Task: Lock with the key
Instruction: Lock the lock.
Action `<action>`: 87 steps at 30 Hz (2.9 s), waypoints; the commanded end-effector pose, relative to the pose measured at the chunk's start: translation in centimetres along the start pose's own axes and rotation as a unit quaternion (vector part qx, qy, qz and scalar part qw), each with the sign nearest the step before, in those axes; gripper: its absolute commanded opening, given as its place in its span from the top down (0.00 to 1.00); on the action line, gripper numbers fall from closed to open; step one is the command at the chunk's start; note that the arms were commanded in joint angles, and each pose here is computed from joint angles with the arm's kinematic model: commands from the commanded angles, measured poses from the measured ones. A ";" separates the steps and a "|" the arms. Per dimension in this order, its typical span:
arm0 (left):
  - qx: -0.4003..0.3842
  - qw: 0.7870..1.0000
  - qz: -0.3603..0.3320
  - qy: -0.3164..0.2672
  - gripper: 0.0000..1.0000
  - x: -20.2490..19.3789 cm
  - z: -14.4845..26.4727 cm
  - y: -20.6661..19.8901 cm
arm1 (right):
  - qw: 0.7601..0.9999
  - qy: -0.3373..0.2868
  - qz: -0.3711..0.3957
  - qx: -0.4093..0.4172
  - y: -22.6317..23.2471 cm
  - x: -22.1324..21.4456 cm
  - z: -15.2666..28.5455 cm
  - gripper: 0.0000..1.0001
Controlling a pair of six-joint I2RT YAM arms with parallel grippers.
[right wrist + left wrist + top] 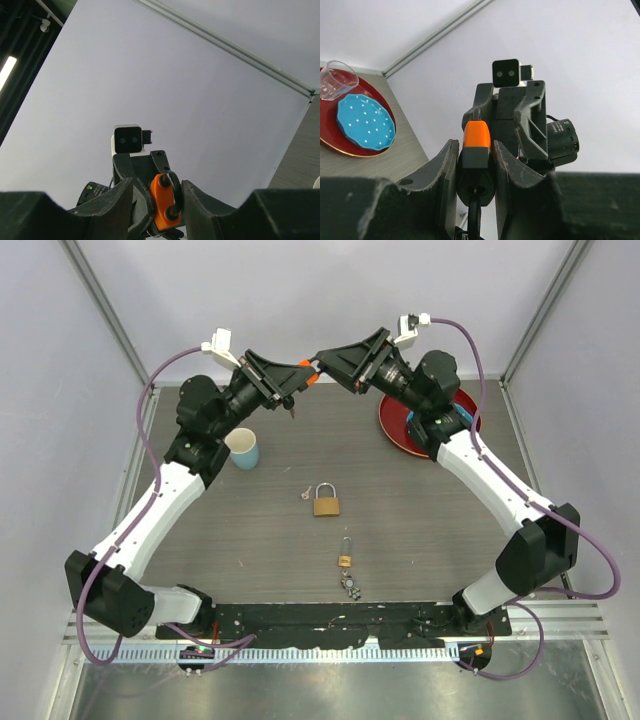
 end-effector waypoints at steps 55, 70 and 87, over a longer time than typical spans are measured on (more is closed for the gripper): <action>-0.038 0.973 -0.041 0.224 0.18 -3.2 6.7 -0.3 | 0.957 0.271 0.107 0.018 -1.3 0.7 4.6 0.98; -0.088 0.959 -0.015 0.269 0.22 -8.0 3.0 0.3 | 0.965 0.245 0.095 0.015 -0.8 0.9 4.5 0.98; -0.084 0.954 0.023 0.286 0.89 -10.6 4.9 1.2 | 0.968 0.235 0.087 0.017 -1.2 1.6 4.5 0.98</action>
Point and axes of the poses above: each gripper's point midway between its finger pads, its own z axis back along the fingers, its own y axis along the line the jaws close on, x = y × z, the point moved 7 cm from there along z, back along the fingers, and after that the axes turned 5 degrees about -z, right-handed, at the moved point
